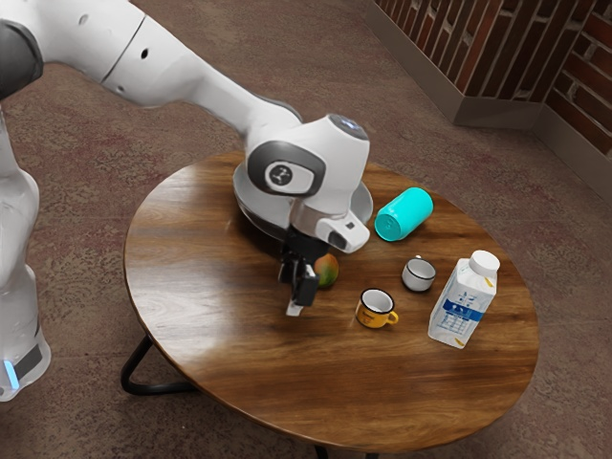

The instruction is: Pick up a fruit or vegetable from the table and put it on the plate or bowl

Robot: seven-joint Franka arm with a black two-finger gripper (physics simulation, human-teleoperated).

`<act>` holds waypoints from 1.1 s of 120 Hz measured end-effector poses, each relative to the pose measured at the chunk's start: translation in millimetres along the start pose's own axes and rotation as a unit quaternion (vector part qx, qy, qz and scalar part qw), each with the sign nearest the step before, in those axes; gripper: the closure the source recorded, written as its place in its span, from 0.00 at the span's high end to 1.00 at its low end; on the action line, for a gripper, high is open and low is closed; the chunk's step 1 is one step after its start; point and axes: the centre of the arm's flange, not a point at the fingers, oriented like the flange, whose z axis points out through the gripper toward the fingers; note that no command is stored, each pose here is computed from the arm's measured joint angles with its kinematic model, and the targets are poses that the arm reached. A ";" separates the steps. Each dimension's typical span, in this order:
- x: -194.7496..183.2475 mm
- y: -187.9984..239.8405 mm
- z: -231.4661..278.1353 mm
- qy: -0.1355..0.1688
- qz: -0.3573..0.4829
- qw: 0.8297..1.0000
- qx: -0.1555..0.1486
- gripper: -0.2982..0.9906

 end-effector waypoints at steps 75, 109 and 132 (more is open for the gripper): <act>14.6 -8.6 16.8 0.004 -0.012 1.000 -0.006 0.75; 16.2 -13.3 19.1 0.002 -0.017 1.000 -0.007 0.64; 16.5 -13.2 20.3 0.001 -0.017 1.000 -0.007 0.54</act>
